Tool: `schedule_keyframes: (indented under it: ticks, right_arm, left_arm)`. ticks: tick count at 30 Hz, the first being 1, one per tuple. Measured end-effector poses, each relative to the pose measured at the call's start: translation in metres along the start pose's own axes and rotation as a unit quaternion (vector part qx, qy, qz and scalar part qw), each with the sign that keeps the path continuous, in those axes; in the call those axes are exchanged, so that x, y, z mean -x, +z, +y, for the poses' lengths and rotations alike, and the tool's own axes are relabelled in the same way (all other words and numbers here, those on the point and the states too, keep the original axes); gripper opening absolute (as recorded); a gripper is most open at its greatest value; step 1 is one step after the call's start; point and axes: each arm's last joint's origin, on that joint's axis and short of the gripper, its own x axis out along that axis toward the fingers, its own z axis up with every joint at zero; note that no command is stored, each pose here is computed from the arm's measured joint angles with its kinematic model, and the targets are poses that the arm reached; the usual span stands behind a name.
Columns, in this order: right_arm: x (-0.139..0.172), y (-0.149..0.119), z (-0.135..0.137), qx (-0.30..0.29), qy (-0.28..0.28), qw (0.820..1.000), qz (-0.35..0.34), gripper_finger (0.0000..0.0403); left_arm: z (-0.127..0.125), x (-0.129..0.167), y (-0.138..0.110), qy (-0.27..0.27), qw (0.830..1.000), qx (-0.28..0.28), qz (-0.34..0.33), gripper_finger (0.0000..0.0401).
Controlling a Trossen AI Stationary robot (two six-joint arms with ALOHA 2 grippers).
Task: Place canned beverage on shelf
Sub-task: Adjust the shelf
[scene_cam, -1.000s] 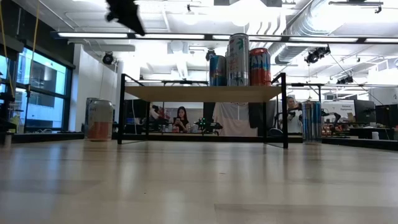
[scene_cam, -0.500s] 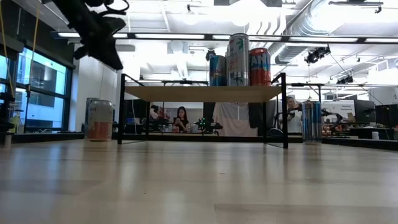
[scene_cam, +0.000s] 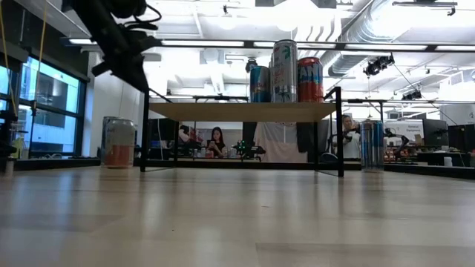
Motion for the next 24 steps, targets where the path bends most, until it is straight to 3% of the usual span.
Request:
schedule_keyframes:
  ticks: [9,24]
  right_arm:
    - [0.0,0.0,0.0,0.0,0.0,1.0,0.0,0.0]
    - [0.0,0.0,0.0,0.0,0.0,1.0,0.0,0.0]
  left_arm:
    - [-0.003,-0.015,0.001,-0.031,0.999,-0.007,0.037,0.0]
    - [-0.006,-0.013,-0.002,-0.09,0.994,-0.002,0.063,0.0]
